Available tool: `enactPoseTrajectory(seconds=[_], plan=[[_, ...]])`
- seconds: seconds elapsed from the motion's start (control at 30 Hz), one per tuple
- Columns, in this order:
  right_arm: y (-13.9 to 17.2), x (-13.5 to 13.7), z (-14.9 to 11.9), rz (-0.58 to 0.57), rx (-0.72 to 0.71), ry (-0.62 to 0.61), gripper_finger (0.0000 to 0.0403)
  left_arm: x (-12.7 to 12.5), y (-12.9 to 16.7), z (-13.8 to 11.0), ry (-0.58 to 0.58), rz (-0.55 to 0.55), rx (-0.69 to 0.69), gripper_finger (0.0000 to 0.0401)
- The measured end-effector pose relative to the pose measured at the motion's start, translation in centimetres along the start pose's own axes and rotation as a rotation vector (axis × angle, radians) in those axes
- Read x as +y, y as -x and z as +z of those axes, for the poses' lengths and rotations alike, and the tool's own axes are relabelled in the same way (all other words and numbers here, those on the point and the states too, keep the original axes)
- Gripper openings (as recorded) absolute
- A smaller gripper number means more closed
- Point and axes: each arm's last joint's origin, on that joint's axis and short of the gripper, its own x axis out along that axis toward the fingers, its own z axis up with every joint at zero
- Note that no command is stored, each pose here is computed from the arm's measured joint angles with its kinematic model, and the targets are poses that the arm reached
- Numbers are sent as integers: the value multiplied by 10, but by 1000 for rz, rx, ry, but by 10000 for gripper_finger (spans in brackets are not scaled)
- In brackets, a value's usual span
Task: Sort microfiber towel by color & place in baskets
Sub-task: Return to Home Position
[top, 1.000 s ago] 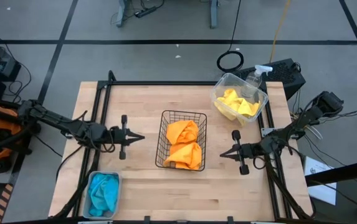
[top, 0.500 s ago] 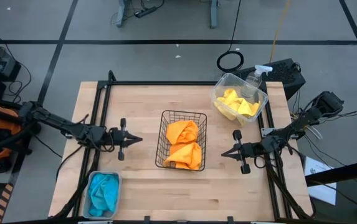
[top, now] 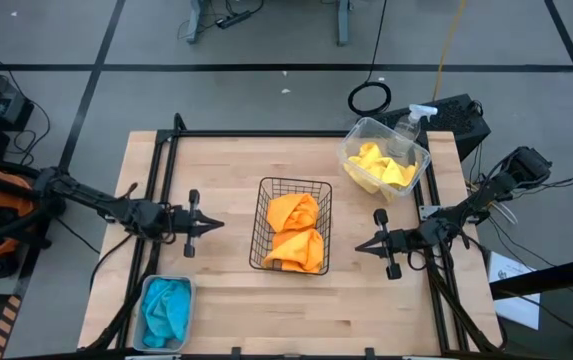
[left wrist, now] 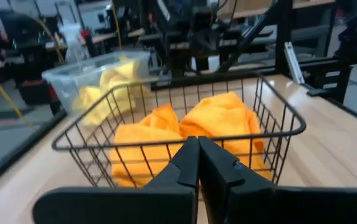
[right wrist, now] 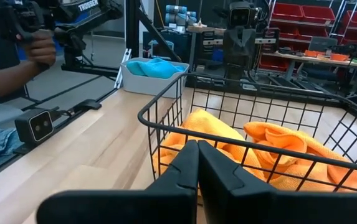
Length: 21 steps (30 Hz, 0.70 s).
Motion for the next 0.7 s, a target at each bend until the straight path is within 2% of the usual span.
enactPoseTrajectory(seconds=[0.2,0.7], plan=[[0,0,0,-1,0,10,0,5,8,8,-23,13,-85,9],[0,0,0,-10,0,28,0,10,19,9,-20,-61,-136,8]])
